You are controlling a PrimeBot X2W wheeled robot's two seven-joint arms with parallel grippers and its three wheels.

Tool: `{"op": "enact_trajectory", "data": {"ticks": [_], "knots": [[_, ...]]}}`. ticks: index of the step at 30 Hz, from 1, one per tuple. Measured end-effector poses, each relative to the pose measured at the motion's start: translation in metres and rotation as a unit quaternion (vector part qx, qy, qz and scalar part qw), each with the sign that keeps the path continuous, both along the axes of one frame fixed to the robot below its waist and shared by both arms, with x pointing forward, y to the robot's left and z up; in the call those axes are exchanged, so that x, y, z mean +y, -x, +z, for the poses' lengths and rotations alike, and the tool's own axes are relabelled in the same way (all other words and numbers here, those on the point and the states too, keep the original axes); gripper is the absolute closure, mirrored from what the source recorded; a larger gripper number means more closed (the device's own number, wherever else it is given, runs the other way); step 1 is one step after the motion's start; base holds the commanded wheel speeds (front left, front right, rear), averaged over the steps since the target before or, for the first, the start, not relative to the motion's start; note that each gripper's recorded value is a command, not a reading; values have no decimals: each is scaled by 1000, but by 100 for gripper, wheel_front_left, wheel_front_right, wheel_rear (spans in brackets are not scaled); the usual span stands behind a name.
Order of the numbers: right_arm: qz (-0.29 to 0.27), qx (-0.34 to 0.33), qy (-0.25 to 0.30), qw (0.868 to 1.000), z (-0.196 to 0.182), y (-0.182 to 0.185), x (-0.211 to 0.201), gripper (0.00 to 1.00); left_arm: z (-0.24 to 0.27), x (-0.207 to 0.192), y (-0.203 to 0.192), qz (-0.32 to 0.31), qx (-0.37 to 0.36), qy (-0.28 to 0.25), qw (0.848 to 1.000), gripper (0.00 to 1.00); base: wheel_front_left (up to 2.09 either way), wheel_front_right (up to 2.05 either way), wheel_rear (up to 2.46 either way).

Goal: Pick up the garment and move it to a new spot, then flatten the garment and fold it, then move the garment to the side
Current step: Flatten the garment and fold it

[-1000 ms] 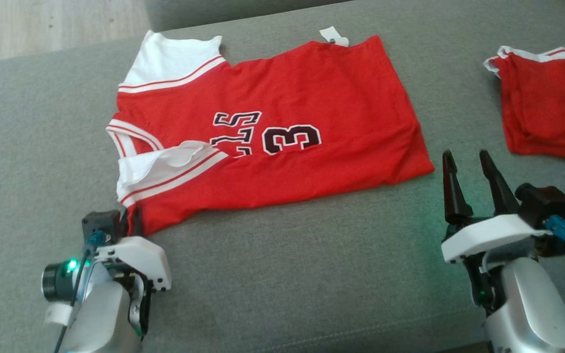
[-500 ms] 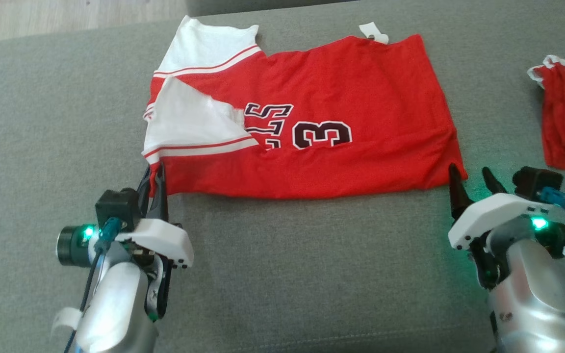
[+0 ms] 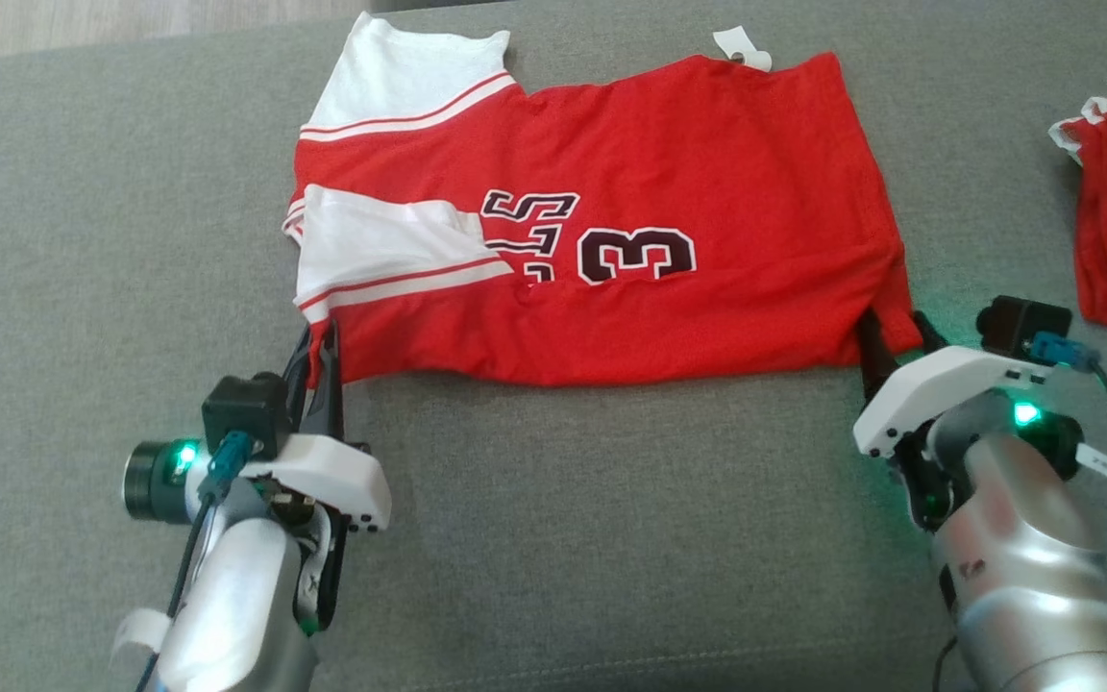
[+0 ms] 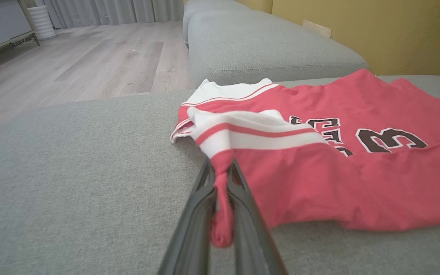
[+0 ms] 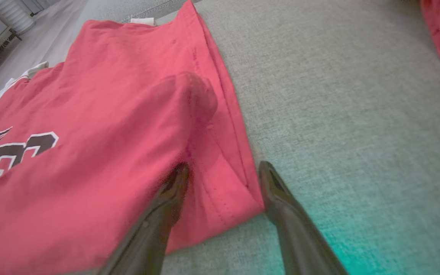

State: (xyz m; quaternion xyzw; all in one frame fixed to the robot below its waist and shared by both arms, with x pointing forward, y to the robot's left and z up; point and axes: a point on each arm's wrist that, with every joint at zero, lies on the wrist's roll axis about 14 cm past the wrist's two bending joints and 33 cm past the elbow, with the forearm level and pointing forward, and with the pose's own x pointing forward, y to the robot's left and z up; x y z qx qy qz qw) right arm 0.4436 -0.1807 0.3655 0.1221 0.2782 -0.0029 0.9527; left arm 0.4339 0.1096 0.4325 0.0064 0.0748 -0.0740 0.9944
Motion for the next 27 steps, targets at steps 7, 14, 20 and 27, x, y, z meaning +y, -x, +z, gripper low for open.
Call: {"op": "enact_trajectory", "data": {"ticks": [7, 14, 20, 27], "knots": [[1, -26, 11, 1000, 4, 7, 0, 100, -1, 3, 4, 1, 4, -7, 1000, 100, 0, 0, 0], [-23, -61, 21, 998, 23, 18, -16, 100, -7, 11, 26, 8, 18, -9, 1000, 100, 0, 0, 0], [-39, -60, 18, 997, 22, 43, -23, 100, -1, 10, 39, 8, 11, -8, 1000, 100, 0, 0, 0], [-56, -55, 7, 997, 19, 69, -29, 100, 1, 10, 63, 10, 10, 1, 1000, 100, 0, 0, 0]]}}
